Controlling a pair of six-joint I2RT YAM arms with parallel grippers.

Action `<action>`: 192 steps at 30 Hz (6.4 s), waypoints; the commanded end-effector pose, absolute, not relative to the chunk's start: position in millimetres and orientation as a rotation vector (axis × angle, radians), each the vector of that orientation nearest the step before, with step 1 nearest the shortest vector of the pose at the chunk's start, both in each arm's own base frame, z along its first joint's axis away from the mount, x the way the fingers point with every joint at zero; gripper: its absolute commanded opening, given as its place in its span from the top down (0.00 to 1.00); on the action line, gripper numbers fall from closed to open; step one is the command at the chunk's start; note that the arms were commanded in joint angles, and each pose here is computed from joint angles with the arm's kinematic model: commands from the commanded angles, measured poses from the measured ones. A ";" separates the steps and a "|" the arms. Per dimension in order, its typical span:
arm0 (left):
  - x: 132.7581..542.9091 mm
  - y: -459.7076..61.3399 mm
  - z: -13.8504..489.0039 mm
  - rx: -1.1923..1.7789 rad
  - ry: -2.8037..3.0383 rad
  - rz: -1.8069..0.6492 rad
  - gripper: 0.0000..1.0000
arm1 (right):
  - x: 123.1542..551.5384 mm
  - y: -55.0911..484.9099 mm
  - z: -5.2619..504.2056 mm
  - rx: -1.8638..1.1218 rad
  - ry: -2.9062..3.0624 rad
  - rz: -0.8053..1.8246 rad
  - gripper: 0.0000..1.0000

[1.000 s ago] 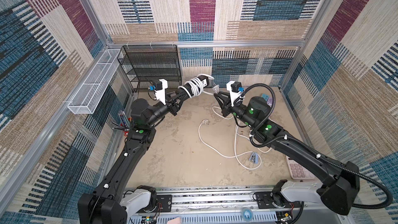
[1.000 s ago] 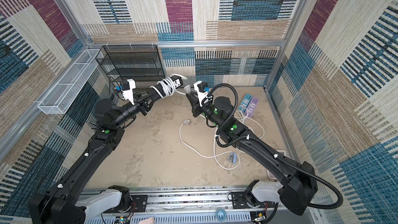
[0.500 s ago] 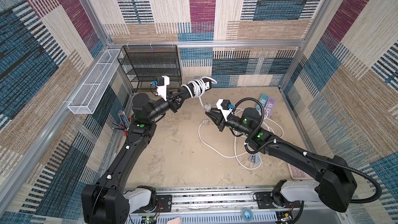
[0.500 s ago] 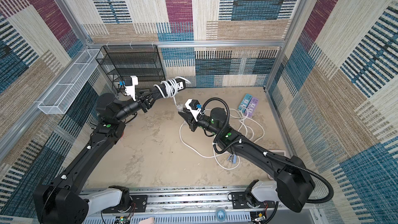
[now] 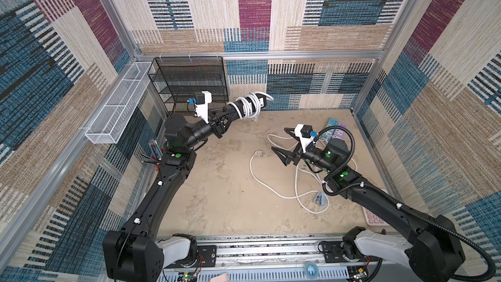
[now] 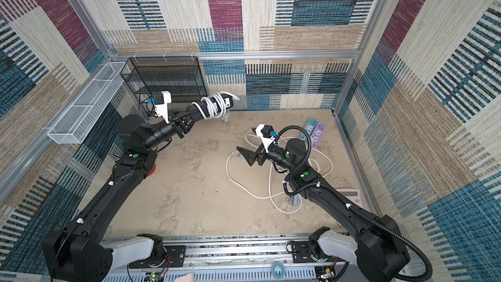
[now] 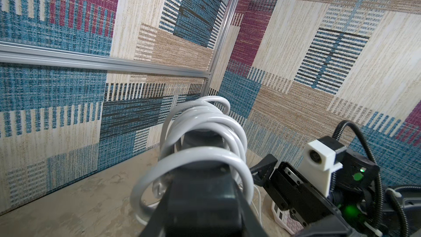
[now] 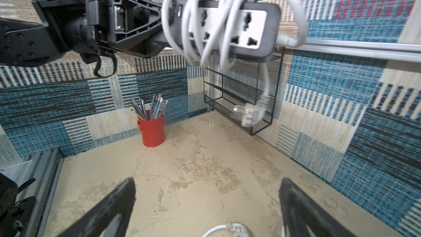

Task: Unwrap the cord wrapped around the power strip
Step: Unwrap the power cord from the power strip.

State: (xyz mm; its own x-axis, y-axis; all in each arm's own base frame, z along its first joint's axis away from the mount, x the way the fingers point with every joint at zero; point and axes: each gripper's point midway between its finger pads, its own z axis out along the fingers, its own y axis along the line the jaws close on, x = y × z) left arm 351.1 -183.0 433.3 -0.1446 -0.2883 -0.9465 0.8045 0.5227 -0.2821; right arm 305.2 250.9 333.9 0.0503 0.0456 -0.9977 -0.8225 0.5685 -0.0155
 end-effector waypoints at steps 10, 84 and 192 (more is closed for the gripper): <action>324.0 -194.2 468.5 0.610 1.280 -1.115 1.00 | 316.9 250.9 365.9 -0.804 1.257 0.931 0.02; 318.5 -209.2 433.2 0.737 1.339 -1.160 1.00 | 370.0 229.8 468.9 -0.865 1.184 0.656 1.00; 342.3 -127.7 452.6 0.390 1.258 -0.739 1.00 | 363.6 81.9 81.4 0.133 2.361 0.241 1.00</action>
State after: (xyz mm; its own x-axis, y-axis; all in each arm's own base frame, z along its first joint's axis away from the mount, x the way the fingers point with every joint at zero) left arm 347.8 -133.9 421.4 -0.0216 -0.2691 -0.9629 0.6935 0.6897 -0.2083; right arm 350.7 92.8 82.4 -0.7489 0.1272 -0.6504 -0.0403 0.9708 0.2364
